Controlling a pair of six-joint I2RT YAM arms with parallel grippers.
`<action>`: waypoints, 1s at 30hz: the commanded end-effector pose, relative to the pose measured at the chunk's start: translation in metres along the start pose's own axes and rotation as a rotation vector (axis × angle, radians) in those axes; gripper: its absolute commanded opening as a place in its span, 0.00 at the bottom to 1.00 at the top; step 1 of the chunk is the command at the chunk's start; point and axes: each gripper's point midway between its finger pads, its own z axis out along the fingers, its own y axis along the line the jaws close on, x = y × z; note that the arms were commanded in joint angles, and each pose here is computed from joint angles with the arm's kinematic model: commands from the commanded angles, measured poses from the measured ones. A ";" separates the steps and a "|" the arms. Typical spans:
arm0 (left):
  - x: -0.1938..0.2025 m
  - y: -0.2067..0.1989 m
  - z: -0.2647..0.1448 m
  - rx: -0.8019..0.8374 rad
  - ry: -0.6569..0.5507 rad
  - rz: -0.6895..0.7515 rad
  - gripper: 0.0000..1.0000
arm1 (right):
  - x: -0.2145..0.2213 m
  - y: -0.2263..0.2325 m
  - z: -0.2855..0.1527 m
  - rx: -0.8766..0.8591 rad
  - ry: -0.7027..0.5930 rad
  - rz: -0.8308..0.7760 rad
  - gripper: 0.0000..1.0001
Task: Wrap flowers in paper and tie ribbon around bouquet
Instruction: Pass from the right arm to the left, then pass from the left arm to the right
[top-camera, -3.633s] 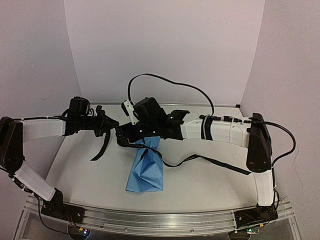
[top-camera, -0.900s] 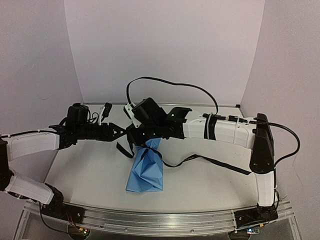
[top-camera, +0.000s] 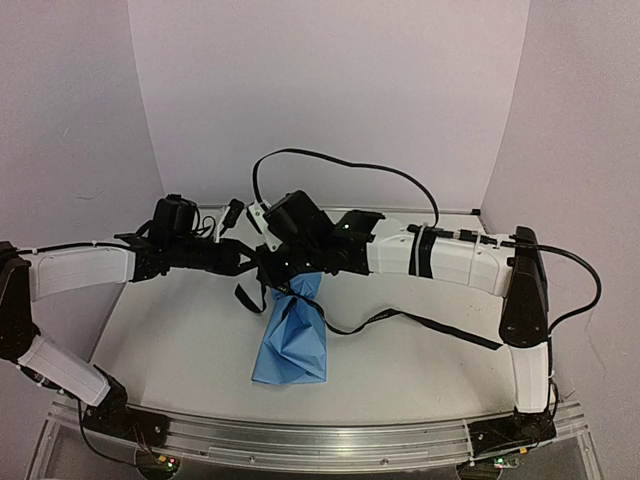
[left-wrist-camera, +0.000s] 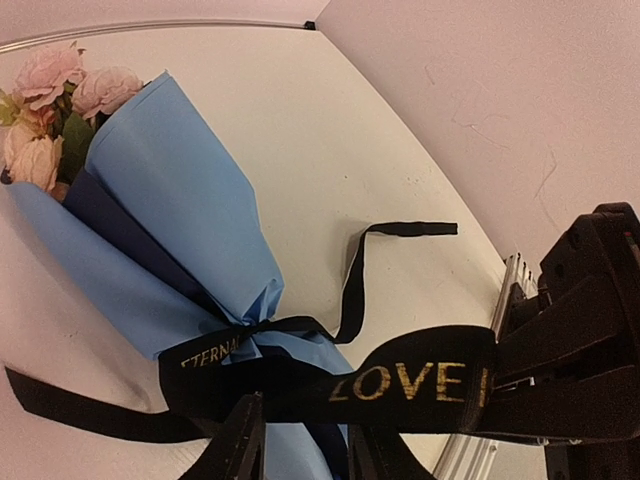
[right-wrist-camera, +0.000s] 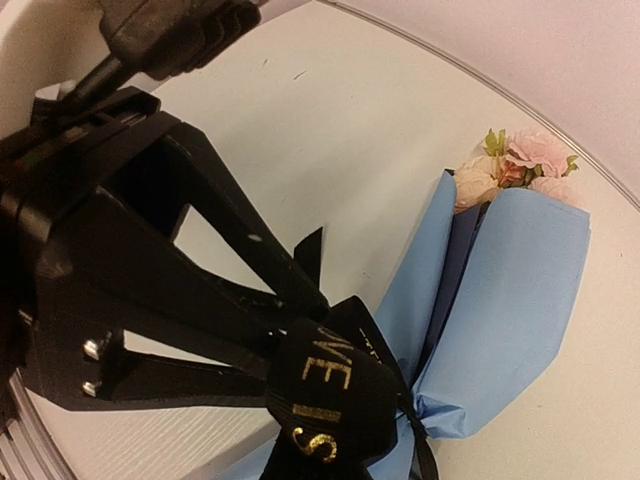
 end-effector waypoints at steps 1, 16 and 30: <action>-0.025 -0.016 -0.001 0.015 -0.050 0.032 0.12 | -0.035 -0.004 -0.023 0.004 -0.094 0.025 0.00; -0.029 -0.019 -0.039 -0.163 -0.037 0.001 0.00 | -0.038 -0.019 -0.038 0.048 -0.209 0.107 0.50; -0.043 -0.027 -0.060 -0.232 -0.004 0.014 0.00 | -0.030 -0.017 -0.022 0.025 -0.248 0.133 0.51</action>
